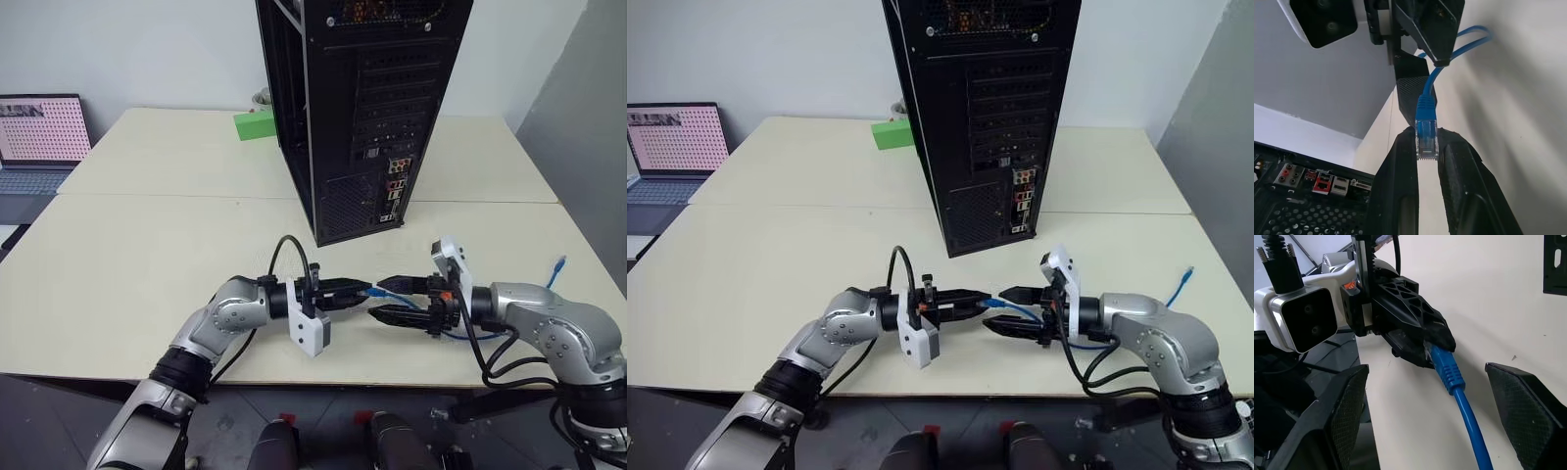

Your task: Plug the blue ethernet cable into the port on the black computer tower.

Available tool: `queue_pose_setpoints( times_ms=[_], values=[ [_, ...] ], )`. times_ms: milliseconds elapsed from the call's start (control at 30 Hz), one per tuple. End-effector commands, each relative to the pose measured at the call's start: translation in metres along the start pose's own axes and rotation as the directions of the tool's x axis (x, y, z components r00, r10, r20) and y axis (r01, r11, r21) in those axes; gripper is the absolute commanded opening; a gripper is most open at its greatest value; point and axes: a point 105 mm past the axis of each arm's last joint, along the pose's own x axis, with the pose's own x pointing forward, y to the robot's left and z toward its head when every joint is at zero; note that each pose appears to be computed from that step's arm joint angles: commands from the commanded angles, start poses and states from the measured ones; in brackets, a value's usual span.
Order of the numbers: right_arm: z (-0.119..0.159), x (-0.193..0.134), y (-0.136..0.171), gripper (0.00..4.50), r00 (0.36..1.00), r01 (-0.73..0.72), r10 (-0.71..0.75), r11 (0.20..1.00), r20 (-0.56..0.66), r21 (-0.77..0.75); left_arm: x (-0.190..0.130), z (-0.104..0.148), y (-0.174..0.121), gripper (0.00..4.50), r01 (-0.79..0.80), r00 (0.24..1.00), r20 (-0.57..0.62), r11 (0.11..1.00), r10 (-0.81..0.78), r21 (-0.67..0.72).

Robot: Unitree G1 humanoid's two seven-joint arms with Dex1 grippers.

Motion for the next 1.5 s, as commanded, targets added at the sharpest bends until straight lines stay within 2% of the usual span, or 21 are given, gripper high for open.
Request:
queue_pose_setpoints(
  times_ms=[33, 167, 533, 767, 833, 1033, 1167, 1267, 1367, 1500],
  values=[
    [0.011, 0.002, 0.002, 3.54, 0.999, -0.016, 0.017, 0.999, 0.028, -0.031, 0.001, 0.003, 0.009, 0.29, -0.030, 0.999, 0.024, 0.999, 0.029, 0.037],
    [0.014, 0.003, 0.002, 2.50, 0.999, -0.018, 0.019, 1.000, 0.037, -0.026, 0.001, 0.005, 0.007, 0.29, -0.031, 0.999, 0.030, 0.999, 0.030, 0.032],
    [0.012, 0.003, 0.001, 0.02, 1.000, -0.023, 0.023, 1.000, 0.018, -0.017, 0.001, 0.009, 0.008, 0.29, -0.066, 0.997, 0.037, 0.998, 0.065, 0.016],
    [0.011, 0.001, -0.002, 0.01, 1.000, -0.025, 0.025, 1.000, 0.006, -0.013, 0.002, 0.006, 0.008, 0.29, -0.082, 0.996, 0.019, 0.997, 0.083, -0.010],
    [0.012, 0.001, -0.002, 0.01, 1.000, -0.024, 0.024, 1.000, 0.004, -0.014, 0.001, 0.003, 0.005, 0.99, -0.072, 0.997, 0.010, 0.996, 0.072, -0.045],
    [0.016, -0.004, -0.008, 0.00, 1.000, 0.019, -0.018, 0.999, 0.012, -0.043, -0.005, -0.005, 0.006, 2.17, -0.081, 0.996, -0.042, 0.982, 0.075, -0.171],
    [0.027, -0.018, -0.025, 0.00, 0.986, 0.158, -0.151, 0.981, 0.067, -0.110, -0.009, -0.016, 0.019, 2.94, -0.178, 0.981, -0.132, 0.922, 0.141, -0.344],
    [0.042, -0.029, -0.042, 0.00, 0.940, 0.323, -0.300, 0.935, 0.161, -0.146, -0.005, -0.017, 0.023, 3.62, -0.230, 0.970, -0.182, 0.838, 0.159, -0.496],
    [0.052, -0.035, -0.052, 0.00, 0.887, 0.444, -0.402, 0.878, 0.226, -0.179, 0.001, -0.016, 0.030, 3.63, -0.294, 0.953, -0.239, 0.761, 0.186, -0.578],
    [0.066, -0.032, -0.056, 0.00, 0.809, 0.568, -0.501, 0.800, 0.308, -0.192, 0.009, -0.017, 0.040, 3.63, -0.395, 0.914, -0.334, 0.686, 0.229, -0.611]
  ],
)
